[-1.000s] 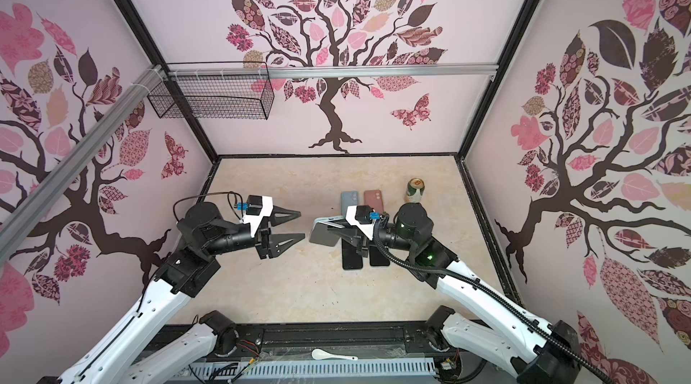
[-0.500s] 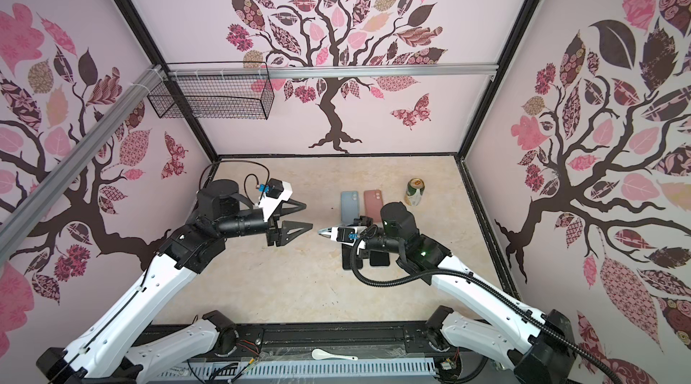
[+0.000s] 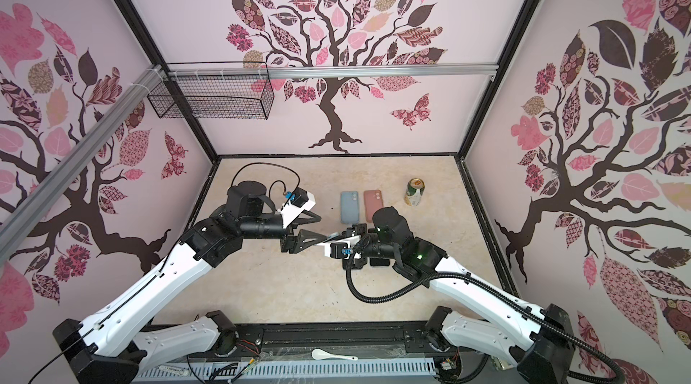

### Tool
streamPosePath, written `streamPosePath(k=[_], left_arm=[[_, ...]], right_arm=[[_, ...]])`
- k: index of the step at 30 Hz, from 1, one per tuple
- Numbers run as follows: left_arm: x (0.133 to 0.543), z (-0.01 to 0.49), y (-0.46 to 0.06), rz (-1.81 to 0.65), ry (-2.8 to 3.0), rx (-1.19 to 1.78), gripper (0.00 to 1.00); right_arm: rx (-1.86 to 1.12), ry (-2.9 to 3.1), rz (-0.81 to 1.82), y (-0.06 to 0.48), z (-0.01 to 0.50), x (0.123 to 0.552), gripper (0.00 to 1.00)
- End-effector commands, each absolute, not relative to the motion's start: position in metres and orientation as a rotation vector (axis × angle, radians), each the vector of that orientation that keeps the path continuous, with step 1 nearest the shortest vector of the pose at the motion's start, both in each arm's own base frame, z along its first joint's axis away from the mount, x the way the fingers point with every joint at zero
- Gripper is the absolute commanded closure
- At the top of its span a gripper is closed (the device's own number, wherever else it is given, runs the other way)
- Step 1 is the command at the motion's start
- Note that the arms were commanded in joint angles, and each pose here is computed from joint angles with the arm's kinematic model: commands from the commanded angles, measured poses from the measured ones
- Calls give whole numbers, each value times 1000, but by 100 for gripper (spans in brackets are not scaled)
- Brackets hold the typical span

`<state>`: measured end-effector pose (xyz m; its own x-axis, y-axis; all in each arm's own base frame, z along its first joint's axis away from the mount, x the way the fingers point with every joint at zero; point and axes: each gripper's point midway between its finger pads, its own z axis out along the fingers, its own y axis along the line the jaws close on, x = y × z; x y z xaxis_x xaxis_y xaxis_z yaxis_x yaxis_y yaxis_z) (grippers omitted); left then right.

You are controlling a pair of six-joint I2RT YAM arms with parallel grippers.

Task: Take the phone out of the phone case
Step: Remove the phone case from the phone.

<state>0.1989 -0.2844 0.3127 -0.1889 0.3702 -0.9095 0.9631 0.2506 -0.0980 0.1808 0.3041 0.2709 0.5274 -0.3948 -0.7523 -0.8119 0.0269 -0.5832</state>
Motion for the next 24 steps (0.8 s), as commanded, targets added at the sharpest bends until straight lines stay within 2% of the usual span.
streamPosePath(k=[1,9,17,24], left_arm=[[195,323,-290,-944,1675,1269,36],[195,306,-298,-924,1727,1313,39],[201,294,-299,-880,1776,1329,49],[201,308,-299,-882,1731,1292,50]], right_arm=[[-1533,958,412,308,311,182,100],[-1541,948,425,310,313,179,100],[-1553,945,429,310,312,176,100],[-1567,950,435,310,308,173,100]])
